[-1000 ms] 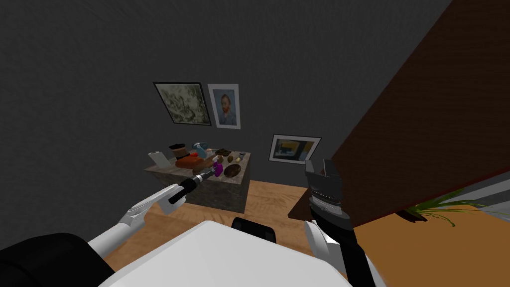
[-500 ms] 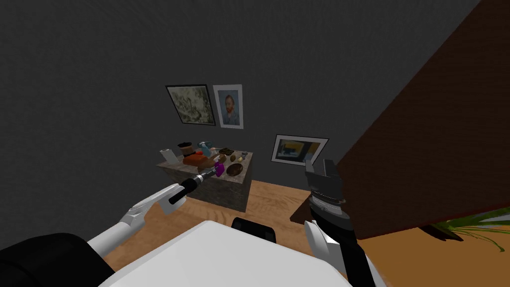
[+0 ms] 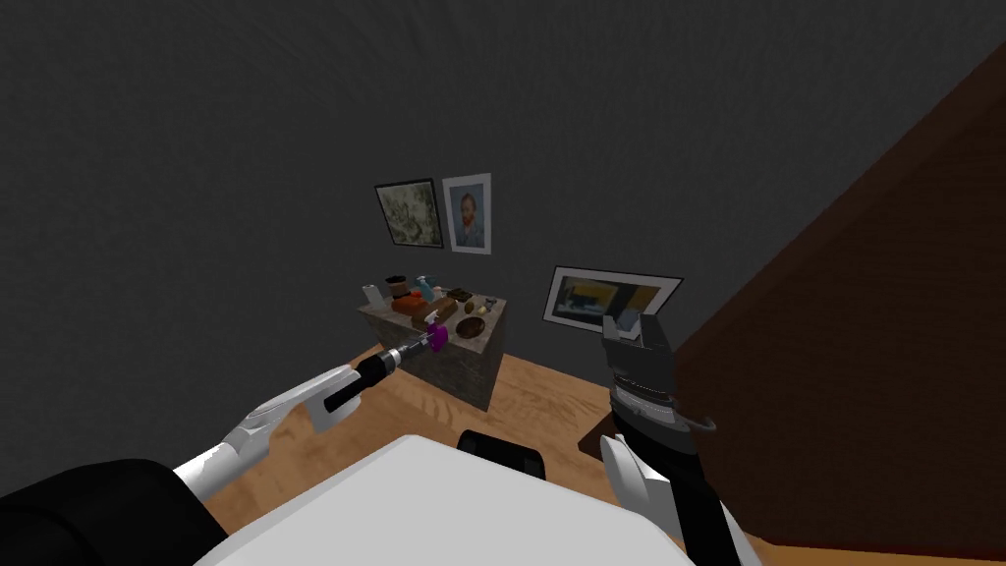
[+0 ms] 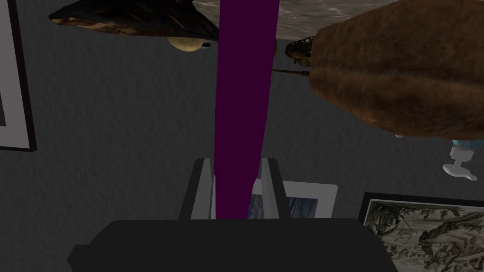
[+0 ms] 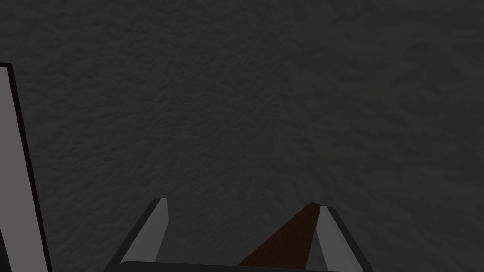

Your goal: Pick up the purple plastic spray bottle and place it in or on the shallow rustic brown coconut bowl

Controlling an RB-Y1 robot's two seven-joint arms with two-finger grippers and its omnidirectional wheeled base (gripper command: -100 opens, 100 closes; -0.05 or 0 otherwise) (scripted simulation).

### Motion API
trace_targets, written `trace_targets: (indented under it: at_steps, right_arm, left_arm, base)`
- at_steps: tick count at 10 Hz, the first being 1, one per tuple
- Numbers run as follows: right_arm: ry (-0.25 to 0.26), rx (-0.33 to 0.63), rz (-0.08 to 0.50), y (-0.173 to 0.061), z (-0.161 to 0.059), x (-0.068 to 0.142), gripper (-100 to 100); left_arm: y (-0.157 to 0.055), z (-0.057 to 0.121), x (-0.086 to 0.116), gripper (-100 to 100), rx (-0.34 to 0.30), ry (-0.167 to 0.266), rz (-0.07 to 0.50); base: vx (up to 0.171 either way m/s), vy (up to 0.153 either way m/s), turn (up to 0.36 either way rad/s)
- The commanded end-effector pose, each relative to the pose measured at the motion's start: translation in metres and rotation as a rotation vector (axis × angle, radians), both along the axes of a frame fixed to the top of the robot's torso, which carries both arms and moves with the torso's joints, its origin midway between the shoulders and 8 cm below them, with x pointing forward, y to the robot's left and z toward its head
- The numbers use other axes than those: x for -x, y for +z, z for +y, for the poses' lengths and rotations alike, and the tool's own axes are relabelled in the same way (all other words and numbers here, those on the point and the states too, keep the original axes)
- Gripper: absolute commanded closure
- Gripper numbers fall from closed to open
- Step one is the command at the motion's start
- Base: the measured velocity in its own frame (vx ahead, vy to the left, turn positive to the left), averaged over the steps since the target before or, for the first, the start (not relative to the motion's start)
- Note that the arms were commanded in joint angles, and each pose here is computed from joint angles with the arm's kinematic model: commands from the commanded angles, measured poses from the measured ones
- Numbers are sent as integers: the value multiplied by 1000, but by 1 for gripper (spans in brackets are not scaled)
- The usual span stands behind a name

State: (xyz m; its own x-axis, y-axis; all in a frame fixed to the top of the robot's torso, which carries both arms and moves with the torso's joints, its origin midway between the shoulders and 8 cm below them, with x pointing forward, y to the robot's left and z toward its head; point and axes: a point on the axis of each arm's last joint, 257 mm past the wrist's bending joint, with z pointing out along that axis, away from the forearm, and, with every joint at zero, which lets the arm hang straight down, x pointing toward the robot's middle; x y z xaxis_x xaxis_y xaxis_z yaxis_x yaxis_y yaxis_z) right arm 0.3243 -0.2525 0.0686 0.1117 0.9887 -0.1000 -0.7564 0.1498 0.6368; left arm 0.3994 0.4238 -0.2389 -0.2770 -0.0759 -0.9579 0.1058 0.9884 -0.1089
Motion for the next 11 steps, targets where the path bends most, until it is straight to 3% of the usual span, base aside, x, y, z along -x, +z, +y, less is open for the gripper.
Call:
trace_targets:
  at_steps: [1, 3, 5, 11]
  right_arm:
    - [0, 0, 0, 0, 0, 0, 0]
    - [0, 0, 0, 0, 0, 0, 0]
    - [0, 0, 0, 0, 0, 0, 0]
    - [0, 0, 0, 0, 0, 0, 0]
  left_arm:
    - [-4, -9, 3, 100, 16, -25, 21]
    - [-3, -10, 9, 100, 26, -36, 42]
    - [11, 3, 5, 100, 8, -5, 37]
    - [54, 33, -11, 100, -46, 76, -6]
  base:
    - [-65, -105, 273]
    - [-121, -125, 169]
    - [-29, -127, -153]
    - [90, -50, -190]
